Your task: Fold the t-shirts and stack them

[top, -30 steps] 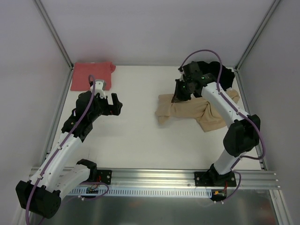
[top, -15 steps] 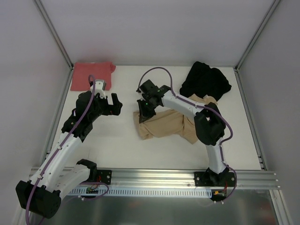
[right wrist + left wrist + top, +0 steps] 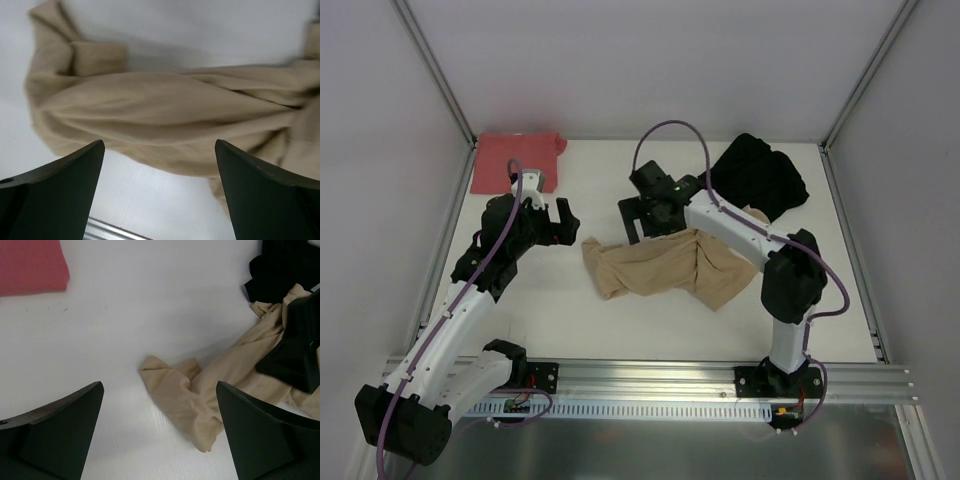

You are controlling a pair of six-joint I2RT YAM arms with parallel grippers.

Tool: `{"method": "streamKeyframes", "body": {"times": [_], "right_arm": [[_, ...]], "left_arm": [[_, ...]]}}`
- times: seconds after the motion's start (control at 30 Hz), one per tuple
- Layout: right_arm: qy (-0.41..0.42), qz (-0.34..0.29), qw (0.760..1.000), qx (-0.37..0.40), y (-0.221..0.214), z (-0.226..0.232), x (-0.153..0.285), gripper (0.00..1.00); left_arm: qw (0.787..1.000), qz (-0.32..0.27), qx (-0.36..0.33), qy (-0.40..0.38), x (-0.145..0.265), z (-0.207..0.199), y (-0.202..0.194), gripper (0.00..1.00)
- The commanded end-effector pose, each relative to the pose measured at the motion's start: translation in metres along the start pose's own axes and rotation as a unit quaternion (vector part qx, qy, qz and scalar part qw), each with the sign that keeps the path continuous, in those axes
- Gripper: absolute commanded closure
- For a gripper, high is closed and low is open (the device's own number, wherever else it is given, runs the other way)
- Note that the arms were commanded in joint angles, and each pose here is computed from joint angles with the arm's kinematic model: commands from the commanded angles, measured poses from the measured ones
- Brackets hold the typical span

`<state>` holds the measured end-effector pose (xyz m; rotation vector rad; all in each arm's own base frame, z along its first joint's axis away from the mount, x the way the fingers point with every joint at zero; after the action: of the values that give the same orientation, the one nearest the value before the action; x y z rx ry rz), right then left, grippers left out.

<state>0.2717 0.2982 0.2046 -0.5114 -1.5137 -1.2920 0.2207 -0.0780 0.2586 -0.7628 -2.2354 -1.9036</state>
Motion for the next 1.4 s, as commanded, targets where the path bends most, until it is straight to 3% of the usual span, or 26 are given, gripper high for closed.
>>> {"method": "streamKeyframes", "body": {"times": [0.0, 0.1, 0.27, 0.73, 0.77, 0.8, 0.83, 1.1, 1.37], "right_arm": [[-0.145, -0.039, 0.987, -0.062, 0.008, -0.080, 0.033, 0.03], [-0.167, -0.041, 0.978, -0.117, 0.001, -0.113, 0.030, 0.14], [-0.199, -0.017, 0.970, -0.140, -0.005, -0.140, 0.015, 0.30], [-0.208, 0.029, 0.968, -0.137, -0.014, -0.156, -0.032, 0.37], [-0.204, 0.032, 0.969, -0.138, -0.014, -0.156, -0.035, 0.45], [-0.202, 0.035, 0.968, -0.143, -0.015, -0.160, -0.037, 0.62], [-0.202, 0.040, 0.967, -0.148, -0.015, -0.161, -0.040, 0.99], [-0.219, -0.012, 0.961, -0.170, -0.012, -0.174, -0.010, 1.00], [-0.101, 0.000, 0.981, -0.166, -0.034, -0.127, -0.007, 1.00]], "left_arm": [[1.000, -0.027, 0.005, -0.003, 0.003, -0.002, 0.016, 0.01], [1.000, -0.025, 0.006, -0.002, 0.003, -0.002, 0.015, 0.01], [1.000, -0.024, 0.006, -0.005, 0.003, -0.002, 0.016, 0.01], [1.000, -0.025, 0.006, -0.005, 0.003, -0.002, 0.016, 0.01], [1.000, -0.025, 0.005, -0.005, 0.003, -0.002, 0.016, 0.01], [1.000, -0.025, 0.005, -0.005, 0.003, -0.002, 0.016, 0.01], [1.000, -0.025, 0.006, -0.004, 0.003, -0.002, 0.015, 0.01], [1.000, -0.022, 0.005, -0.007, 0.001, -0.003, 0.016, 0.01], [1.000, -0.022, 0.006, -0.003, 0.001, -0.001, 0.016, 0.01]]}}
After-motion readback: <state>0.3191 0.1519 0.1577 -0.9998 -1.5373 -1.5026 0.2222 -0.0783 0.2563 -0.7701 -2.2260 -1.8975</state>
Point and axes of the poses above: each gripper's point midway between its finger pads, its own x axis back along the fingers, its own z axis along the line the jaws close on, y = z × x, the point moved 9 cm from there along x, back along the fingers
